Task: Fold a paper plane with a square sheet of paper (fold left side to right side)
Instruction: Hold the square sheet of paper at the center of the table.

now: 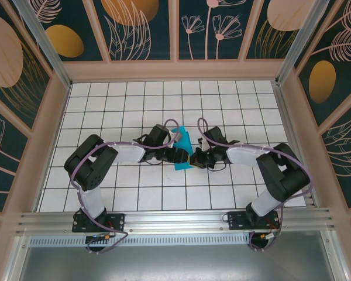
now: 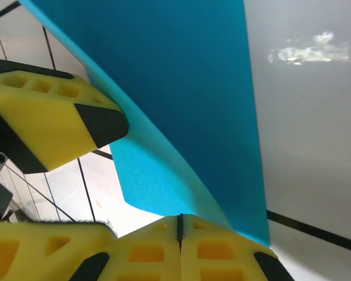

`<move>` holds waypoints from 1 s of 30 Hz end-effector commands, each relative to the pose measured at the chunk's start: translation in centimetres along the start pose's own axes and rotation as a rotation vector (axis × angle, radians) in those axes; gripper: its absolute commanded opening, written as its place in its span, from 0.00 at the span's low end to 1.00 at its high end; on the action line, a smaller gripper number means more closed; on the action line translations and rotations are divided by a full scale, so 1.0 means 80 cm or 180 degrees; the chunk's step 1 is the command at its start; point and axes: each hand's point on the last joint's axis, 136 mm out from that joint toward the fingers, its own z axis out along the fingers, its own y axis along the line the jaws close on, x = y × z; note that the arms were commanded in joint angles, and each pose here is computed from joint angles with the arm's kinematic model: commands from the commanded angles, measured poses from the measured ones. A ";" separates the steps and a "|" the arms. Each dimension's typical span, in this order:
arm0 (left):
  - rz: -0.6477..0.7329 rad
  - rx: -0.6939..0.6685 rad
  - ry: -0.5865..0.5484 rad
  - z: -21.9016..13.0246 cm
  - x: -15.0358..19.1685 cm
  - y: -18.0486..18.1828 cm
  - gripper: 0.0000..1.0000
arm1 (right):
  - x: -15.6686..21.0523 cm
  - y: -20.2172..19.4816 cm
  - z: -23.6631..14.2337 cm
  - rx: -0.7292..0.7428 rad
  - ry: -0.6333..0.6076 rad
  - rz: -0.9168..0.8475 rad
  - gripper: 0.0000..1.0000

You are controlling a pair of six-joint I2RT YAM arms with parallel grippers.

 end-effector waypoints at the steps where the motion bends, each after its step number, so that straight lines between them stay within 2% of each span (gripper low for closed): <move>1: -0.0138 -0.0121 0.0111 0.001 0.019 0.015 0.63 | -0.012 0.004 0.007 0.0032 -0.0053 -0.0013 0.06; 11: -0.0114 -0.0039 0.0017 -0.005 0.000 -0.004 0.64 | 0.010 -0.061 0.022 0.0652 0.0097 0.0166 0.06; 16: -0.0097 -0.0087 -0.0076 -0.010 -0.020 -0.007 0.66 | 0.021 -0.076 0.025 0.0765 0.0180 0.0207 0.06; 29: -0.0114 -0.0252 -0.0144 -0.003 -0.035 0.030 0.66 | 0.028 -0.087 0.025 0.0869 0.0241 0.0197 0.06; 30: -0.0068 -0.0235 -0.0217 -0.005 -0.050 0.023 0.67 | 0.028 -0.088 0.025 0.0880 0.0243 0.0198 0.06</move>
